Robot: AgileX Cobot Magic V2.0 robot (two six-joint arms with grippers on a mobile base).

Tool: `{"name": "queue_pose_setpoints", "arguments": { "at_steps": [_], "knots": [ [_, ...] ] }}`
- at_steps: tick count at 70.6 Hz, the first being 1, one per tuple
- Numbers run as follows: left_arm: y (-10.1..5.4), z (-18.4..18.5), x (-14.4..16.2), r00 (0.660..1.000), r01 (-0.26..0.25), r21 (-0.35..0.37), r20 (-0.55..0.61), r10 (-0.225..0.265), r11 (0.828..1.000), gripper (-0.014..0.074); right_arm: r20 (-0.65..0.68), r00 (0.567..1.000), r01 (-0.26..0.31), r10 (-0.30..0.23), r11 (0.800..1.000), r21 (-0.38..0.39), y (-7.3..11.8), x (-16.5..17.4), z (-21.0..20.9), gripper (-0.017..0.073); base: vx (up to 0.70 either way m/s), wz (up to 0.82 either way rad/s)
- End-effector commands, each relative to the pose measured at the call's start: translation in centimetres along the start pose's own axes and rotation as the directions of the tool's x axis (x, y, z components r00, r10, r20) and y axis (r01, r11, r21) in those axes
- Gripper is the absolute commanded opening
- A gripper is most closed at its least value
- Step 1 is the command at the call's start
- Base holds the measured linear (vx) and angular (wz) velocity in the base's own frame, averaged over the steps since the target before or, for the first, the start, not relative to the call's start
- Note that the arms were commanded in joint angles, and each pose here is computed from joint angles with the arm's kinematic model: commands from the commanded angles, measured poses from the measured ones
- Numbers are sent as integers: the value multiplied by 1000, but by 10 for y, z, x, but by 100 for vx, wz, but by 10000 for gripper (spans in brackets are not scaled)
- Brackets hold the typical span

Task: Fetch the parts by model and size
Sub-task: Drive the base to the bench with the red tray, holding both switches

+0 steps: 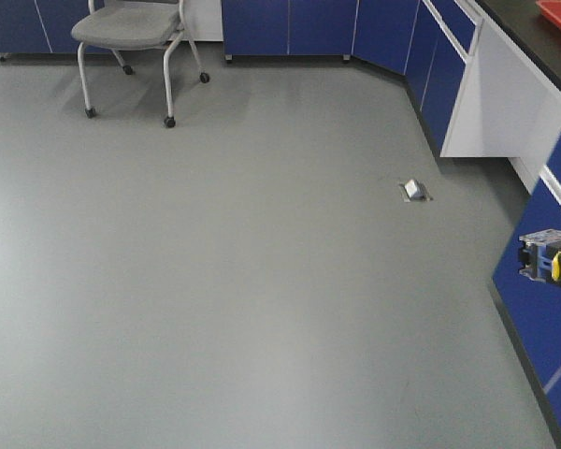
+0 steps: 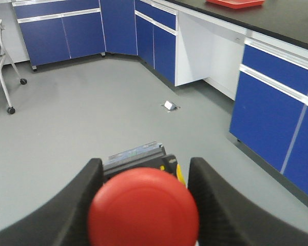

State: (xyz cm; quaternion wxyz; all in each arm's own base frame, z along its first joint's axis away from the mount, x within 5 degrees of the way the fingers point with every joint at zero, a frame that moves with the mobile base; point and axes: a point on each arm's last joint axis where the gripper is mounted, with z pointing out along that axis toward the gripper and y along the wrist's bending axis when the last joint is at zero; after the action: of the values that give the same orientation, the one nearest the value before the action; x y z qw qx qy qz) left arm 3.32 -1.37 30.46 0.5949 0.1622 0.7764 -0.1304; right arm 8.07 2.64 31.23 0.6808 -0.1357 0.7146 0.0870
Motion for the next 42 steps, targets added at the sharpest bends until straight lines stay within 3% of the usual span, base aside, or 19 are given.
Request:
{"name": "queue_pose_setpoints", "arguments": {
  "at_steps": [1, 42],
  "knots": [
    [-1, 0, -14, 996, 3, 10, 86, -3, 1000, -7, 109, 994, -1, 0, 1000, 14, -2, -18, -1, -6, 76, 3],
    [-1, 0, -14, 996, 3, 10, 86, -3, 1000, -7, 109, 994, -1, 0, 1000, 14, -2, -18, -1, -6, 75, -2]
  ]
}}
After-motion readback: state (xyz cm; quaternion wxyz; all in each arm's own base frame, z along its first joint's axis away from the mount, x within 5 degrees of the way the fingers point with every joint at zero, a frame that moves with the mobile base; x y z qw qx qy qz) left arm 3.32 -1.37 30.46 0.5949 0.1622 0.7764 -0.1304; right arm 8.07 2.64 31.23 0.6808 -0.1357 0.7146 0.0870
